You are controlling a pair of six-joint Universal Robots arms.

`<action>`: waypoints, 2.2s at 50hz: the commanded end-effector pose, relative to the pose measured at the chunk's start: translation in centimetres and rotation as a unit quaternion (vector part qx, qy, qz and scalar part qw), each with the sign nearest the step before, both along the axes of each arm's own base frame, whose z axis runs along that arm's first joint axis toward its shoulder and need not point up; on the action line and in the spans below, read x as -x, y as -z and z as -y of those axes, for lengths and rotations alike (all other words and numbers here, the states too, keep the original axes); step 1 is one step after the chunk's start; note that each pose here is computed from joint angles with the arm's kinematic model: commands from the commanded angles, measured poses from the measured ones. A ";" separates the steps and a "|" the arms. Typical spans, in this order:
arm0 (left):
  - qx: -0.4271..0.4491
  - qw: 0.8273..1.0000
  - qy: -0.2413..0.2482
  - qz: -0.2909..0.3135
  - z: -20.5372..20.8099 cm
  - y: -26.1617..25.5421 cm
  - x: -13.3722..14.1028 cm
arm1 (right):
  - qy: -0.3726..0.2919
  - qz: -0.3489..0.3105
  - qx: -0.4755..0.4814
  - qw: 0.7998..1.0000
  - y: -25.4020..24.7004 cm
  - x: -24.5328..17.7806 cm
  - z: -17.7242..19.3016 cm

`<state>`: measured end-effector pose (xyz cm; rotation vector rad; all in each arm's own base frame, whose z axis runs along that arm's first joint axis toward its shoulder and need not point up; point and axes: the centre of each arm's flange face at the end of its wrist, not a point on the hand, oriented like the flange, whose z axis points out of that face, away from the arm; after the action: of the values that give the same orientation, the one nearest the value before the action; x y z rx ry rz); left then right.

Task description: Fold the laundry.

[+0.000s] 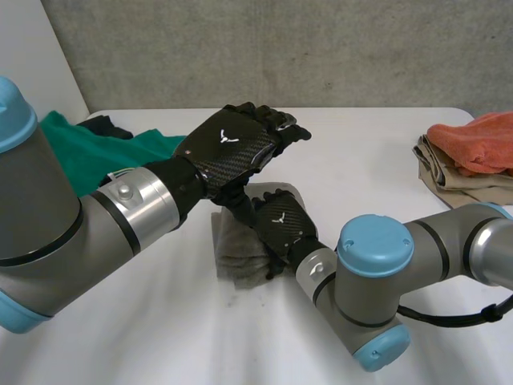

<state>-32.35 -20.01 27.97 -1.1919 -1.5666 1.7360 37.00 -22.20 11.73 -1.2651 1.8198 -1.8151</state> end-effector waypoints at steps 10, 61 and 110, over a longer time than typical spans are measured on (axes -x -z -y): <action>0.009 1.000 -0.008 -0.004 0.3 -0.6 -0.4 | 0.070 0.037 0.026 0.997 -3.8 2.7 6.4; 0.023 0.999 -0.027 -0.015 1.4 -1.2 -1.2 | 0.207 0.070 0.221 0.951 -0.6 37.7 29.7; 0.031 0.999 0.004 -0.044 -0.9 -3.0 -0.2 | 0.529 -0.069 0.214 0.818 -19.2 46.9 21.7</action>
<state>-32.38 -18.98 30.15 -1.1478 -1.4870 1.7812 -16.83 -40.70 27.71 -0.3273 2.9653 -2.5109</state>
